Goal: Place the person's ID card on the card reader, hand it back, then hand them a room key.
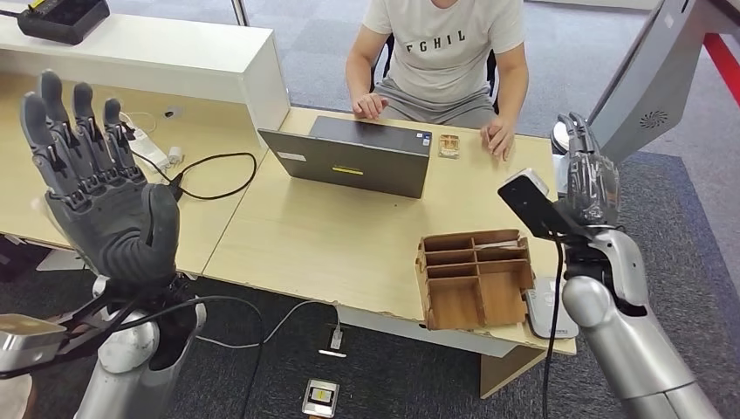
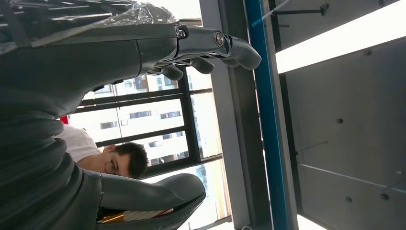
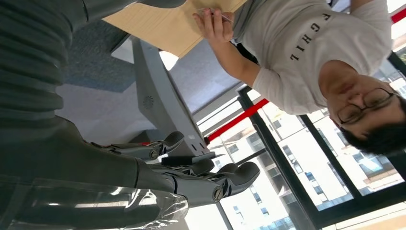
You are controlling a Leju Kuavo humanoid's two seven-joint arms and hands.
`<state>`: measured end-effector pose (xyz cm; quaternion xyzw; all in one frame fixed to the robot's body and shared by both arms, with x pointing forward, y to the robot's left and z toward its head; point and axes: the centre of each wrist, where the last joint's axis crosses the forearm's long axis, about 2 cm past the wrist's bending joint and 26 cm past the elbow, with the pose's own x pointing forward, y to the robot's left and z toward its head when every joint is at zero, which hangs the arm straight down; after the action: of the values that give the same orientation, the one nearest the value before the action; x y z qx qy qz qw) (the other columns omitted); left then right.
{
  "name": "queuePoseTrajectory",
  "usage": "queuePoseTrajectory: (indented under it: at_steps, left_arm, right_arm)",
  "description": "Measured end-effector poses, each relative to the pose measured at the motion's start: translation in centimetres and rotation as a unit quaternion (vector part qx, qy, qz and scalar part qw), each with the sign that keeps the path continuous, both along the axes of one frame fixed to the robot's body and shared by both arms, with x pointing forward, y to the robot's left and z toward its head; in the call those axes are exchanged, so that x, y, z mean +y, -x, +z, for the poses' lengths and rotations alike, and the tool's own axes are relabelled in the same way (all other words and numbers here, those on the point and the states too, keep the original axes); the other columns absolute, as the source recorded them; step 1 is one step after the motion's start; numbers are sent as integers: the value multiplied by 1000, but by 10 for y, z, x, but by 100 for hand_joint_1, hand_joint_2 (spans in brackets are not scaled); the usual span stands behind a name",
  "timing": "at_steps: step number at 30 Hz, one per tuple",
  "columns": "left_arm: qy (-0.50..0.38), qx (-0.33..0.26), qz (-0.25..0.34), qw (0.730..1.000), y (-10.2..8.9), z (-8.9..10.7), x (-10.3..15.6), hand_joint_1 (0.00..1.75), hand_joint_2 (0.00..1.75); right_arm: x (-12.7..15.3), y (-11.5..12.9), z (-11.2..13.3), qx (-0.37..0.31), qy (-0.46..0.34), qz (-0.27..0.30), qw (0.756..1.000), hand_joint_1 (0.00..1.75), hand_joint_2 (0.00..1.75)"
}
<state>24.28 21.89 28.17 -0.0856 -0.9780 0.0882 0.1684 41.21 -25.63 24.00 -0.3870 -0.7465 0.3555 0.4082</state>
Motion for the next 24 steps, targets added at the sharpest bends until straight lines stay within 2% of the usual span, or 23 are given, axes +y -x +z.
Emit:
queuePoseTrajectory:
  at_steps: [6,13,18,24]
  left_arm:
    - [0,8,23,1000,8,-2,9,0,175]
    - [1,10,44,999,16,1,19,0,175]
    - [1,7,45,999,17,4,21,0,175]
    - [2,0,46,999,17,7,21,0,175]
  right_arm:
    - [0,45,-8,-28,-33,31,999,0,175]
    - [1,99,-30,-17,-59,63,996,0,175]
    - [3,110,-33,-11,-58,73,996,0,175]
    - [4,112,-35,2,-48,82,995,0,175]
